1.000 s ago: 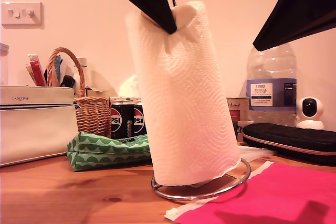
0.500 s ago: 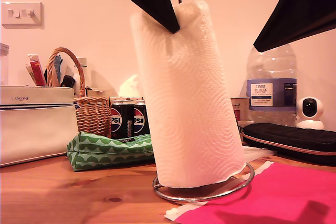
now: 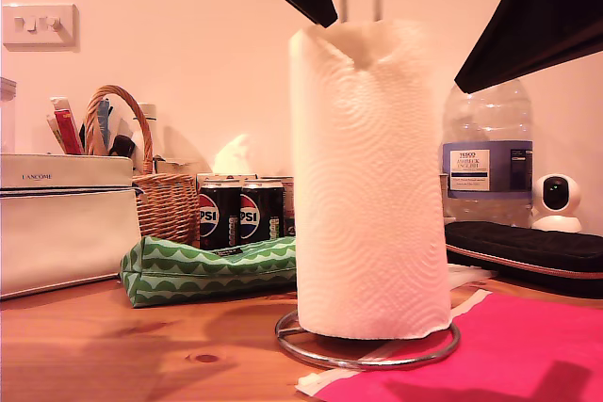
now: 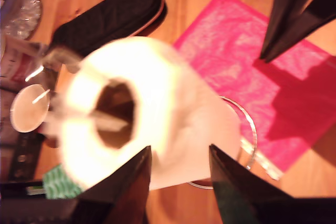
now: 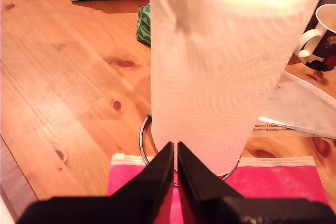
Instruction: Insert the paper towel roll into the metallic stand.
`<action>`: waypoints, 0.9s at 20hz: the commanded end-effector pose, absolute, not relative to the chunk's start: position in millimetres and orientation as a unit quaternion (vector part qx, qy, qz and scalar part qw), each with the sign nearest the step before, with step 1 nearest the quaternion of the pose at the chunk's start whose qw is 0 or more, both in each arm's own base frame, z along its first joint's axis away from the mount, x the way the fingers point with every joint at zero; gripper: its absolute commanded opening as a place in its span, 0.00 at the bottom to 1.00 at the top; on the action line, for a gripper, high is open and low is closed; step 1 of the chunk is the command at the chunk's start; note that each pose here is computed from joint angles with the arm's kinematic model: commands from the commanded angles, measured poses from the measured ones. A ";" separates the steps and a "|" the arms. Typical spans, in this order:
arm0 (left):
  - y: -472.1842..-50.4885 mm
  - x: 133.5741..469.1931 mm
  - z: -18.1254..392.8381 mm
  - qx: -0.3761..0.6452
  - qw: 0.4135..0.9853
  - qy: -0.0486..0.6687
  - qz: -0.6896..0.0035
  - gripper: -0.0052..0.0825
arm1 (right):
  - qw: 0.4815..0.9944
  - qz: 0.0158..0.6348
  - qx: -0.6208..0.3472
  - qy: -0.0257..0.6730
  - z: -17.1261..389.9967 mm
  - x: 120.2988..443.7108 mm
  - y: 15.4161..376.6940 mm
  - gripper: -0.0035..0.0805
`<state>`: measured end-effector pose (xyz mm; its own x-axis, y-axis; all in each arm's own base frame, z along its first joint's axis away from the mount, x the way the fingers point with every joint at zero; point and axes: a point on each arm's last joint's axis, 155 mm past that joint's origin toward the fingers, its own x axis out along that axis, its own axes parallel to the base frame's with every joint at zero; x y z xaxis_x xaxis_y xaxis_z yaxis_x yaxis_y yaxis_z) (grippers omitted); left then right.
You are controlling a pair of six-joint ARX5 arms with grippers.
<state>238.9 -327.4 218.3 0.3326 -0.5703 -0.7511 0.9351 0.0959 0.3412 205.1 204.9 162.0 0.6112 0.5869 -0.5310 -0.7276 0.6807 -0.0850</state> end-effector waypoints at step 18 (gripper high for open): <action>-313.7 233.4 262.3 0.317 0.769 0.234 -0.503 0.03 | 0.892 0.371 -0.138 0.219 173.3 209.1 208.5 0.03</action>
